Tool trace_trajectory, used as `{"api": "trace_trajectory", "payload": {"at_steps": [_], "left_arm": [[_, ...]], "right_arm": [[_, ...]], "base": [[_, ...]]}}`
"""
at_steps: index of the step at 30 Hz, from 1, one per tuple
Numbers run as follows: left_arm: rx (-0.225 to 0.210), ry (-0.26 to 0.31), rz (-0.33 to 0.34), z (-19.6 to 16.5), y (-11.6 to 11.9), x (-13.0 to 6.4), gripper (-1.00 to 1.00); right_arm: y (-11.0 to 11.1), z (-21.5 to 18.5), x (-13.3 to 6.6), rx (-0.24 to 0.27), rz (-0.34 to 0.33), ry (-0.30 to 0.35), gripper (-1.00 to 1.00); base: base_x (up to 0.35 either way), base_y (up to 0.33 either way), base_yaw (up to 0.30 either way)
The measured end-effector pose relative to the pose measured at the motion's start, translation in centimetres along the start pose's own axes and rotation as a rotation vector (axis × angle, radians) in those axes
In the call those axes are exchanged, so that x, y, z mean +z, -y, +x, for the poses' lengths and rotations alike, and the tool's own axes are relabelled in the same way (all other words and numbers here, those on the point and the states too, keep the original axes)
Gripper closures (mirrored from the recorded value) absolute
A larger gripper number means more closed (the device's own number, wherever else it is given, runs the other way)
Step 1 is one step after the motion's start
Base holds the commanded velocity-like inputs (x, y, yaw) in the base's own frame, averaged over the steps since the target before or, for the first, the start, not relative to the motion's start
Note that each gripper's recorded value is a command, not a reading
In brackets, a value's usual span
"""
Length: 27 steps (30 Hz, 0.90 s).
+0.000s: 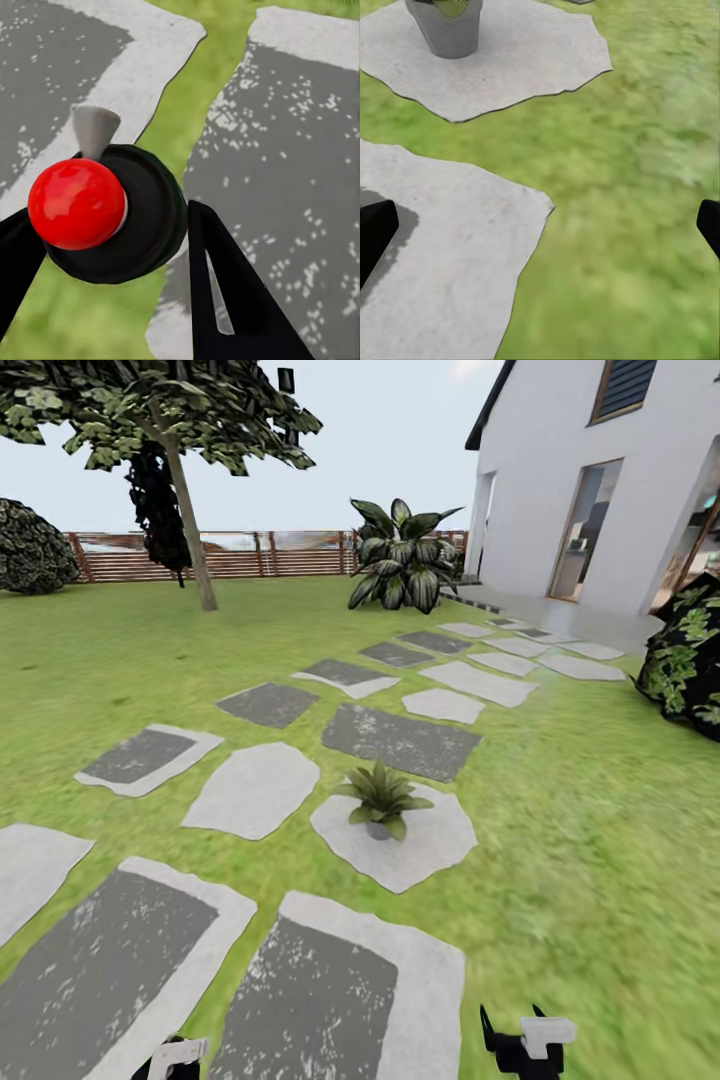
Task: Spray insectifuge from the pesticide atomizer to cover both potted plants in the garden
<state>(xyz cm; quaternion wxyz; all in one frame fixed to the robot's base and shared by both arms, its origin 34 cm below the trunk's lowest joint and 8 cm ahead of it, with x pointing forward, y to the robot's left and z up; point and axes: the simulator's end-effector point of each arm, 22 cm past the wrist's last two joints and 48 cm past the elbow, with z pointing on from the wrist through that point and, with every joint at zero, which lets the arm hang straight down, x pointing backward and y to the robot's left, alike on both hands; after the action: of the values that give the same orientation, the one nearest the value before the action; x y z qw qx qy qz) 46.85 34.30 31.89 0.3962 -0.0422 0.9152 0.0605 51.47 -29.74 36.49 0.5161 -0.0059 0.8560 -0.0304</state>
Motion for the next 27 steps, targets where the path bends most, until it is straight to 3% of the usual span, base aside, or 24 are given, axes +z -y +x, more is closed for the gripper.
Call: {"api": "trace_trajectory", "payload": {"at_steps": [10, 27], "left_arm": [[0.000, 0.003, 0.000, -0.13, 0.01, -0.01, 1.00], [0.001, 0.003, 0.001, -0.14, 0.02, -0.01, 1.00]], "right_arm": [[0.01, -0.14, 0.01, 0.000, 0.000, 0.003, -1.00], [-0.02, -0.16, 0.01, -0.001, -0.001, 0.004, -1.00]], "base": [[0.323, 0.140, -0.177], [0.333, 0.012, -0.007]]}}
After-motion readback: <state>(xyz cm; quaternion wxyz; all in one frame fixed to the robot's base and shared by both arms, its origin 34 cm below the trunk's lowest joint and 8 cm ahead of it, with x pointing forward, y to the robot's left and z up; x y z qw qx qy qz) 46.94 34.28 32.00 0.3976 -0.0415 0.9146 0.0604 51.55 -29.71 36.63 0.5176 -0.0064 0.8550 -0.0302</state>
